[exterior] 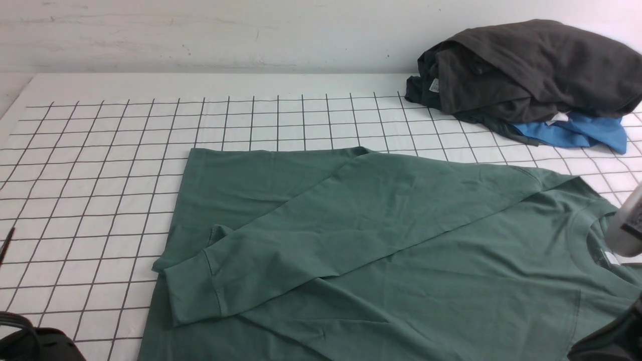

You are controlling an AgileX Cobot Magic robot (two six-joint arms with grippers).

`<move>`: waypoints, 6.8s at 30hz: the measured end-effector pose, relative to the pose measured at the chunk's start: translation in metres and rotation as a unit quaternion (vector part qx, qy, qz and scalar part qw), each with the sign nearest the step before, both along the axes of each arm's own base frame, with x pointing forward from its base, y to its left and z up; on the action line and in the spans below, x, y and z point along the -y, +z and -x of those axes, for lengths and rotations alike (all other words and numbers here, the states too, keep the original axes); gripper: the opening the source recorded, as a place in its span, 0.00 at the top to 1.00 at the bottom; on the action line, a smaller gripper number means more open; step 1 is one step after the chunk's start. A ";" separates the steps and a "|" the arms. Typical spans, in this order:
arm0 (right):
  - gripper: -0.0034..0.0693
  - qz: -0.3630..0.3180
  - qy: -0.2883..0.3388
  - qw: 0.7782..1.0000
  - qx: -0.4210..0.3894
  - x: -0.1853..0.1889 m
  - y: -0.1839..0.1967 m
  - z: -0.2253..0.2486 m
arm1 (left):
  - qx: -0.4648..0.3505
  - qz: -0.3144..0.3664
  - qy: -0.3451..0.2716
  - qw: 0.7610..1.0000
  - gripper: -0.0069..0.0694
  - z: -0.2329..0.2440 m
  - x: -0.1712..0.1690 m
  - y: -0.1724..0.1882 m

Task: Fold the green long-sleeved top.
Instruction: Use both arms simultaneously to clamp the lower edge of the clothing fabric, then use both arms to drag the lower edge of the fabric forward and fold it over the upper edge, then use the right arm to clamp the right edge of the fabric

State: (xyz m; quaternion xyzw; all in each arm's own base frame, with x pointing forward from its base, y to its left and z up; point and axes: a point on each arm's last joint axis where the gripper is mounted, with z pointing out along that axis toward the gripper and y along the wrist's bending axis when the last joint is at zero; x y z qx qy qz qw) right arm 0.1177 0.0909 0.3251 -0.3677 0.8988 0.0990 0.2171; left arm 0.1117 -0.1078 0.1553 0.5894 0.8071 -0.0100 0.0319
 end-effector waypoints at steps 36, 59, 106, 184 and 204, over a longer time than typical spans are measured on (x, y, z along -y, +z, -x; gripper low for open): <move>0.97 0.003 0.007 1.000 0.003 0.000 0.000 0.000 | 0.046 -0.044 0.020 0.998 0.86 -0.020 0.003 -0.003; 0.25 0.152 0.172 0.973 -0.039 0.004 -0.064 -0.007 | -0.034 -0.142 0.041 0.988 0.91 -0.017 -0.003 0.020; 0.85 0.294 0.244 0.923 0.046 -0.001 -0.163 -0.058 | -0.024 -0.113 0.045 0.992 0.91 -0.019 0.002 0.019; 0.50 0.093 -0.049 0.993 0.056 0.012 -0.086 -0.379 | 0.197 0.039 0.393 0.898 0.39 -0.383 -0.068 0.049; 0.95 0.053 0.135 0.989 -0.027 -0.143 -0.119 -0.327 | 0.181 0.048 0.464 0.866 0.52 -0.383 -0.067 0.079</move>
